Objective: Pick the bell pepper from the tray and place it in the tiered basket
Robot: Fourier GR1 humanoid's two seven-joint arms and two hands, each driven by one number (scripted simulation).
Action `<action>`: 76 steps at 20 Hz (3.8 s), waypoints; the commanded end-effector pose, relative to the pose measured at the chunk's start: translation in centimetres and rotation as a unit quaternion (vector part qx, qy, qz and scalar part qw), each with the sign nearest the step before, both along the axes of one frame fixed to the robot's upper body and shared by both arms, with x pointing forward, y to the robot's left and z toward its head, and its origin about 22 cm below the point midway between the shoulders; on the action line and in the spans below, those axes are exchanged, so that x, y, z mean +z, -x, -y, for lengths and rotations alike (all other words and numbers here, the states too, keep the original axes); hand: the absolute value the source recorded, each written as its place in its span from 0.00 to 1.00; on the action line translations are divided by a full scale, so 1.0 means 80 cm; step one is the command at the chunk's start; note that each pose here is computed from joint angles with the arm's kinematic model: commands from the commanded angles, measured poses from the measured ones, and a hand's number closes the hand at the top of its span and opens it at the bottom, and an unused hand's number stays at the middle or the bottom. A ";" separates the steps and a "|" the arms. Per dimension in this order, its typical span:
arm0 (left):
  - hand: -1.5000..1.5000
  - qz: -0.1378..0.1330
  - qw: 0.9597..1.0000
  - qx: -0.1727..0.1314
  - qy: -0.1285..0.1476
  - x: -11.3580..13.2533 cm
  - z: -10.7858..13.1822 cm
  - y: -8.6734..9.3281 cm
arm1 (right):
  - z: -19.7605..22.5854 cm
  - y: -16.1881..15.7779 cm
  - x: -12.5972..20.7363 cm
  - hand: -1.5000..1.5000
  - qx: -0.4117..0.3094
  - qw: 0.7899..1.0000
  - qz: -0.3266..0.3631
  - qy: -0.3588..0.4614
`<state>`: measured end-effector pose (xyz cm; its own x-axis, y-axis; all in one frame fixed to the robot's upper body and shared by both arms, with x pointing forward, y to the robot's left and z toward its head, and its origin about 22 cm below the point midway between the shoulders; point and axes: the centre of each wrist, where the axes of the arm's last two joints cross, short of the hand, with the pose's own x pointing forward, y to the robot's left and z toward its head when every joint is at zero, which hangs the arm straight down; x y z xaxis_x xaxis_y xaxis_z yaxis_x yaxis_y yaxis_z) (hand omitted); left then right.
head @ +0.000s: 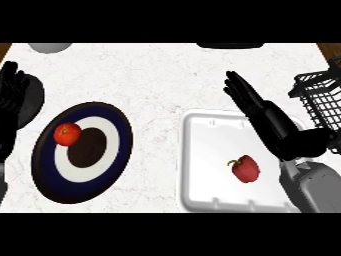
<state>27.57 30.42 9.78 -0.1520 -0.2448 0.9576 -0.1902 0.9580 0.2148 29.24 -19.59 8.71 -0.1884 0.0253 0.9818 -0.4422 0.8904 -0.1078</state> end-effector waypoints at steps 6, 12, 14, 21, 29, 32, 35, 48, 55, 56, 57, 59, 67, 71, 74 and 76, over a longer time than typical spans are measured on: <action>0.50 -0.196 0.979 0.053 0.028 -0.145 0.009 0.073 | 0.083 0.008 0.093 1.00 -0.065 0.950 0.298 0.063; 0.50 -0.213 0.975 0.029 0.056 -0.162 0.047 0.087 | 0.186 0.046 -0.009 0.00 -0.373 0.905 0.195 -0.061; 0.50 -0.209 0.977 0.024 0.041 -0.175 0.059 0.080 | 0.190 0.078 -0.035 0.00 -0.336 0.914 0.216 -0.068; 0.50 -0.212 0.976 0.029 0.050 -0.187 0.067 0.094 | 0.210 0.138 -0.009 0.00 -0.227 0.956 0.121 0.142; 0.50 -0.216 0.975 0.037 0.046 -0.189 0.069 0.089 | 0.168 0.184 0.040 0.00 -0.171 0.895 0.119 0.395; 0.50 -0.217 0.975 0.018 0.046 -0.193 0.088 0.092 | 0.156 0.185 0.053 0.00 -0.217 0.857 0.119 0.453; 0.50 -0.208 0.977 0.020 0.041 -0.177 0.046 0.078 | 0.107 0.206 0.053 0.00 -0.252 0.848 0.116 0.452; 0.50 -0.211 0.977 0.006 0.036 -0.193 0.084 0.085 | 0.034 0.167 -0.007 0.00 -0.274 0.760 0.073 0.584; 0.50 -0.211 0.976 0.014 0.049 -0.169 0.074 0.091 | -0.017 0.170 -0.016 0.00 -0.262 0.755 0.043 0.599; 0.50 -0.218 0.975 0.008 0.042 -0.195 0.086 0.084 | 0.001 0.178 -0.028 0.00 -0.250 0.757 0.042 0.602; 0.50 -0.219 0.974 0.022 0.051 -0.173 0.074 0.069 | -0.031 0.164 -0.023 0.00 -0.243 0.757 0.038 0.605; 0.50 -0.218 0.975 0.021 0.044 -0.187 0.078 0.088 | -0.039 0.162 -0.030 0.00 -0.240 0.760 0.036 0.604; 0.50 -0.218 0.975 0.013 0.047 -0.184 0.076 0.091 | -0.031 0.137 -0.039 0.00 -0.230 0.712 -0.026 0.663; 0.50 -0.212 0.976 0.015 0.039 -0.170 0.086 0.082 | -0.042 0.127 -0.054 0.00 -0.225 0.716 -0.027 0.660; 0.50 -0.216 0.975 0.016 0.045 -0.194 0.059 0.065 | -0.045 0.121 -0.051 0.00 -0.209 0.713 -0.042 0.668; 0.50 -0.211 0.977 0.010 0.041 -0.175 0.065 0.068 | -0.024 0.116 -0.066 0.00 -0.223 0.718 -0.044 0.658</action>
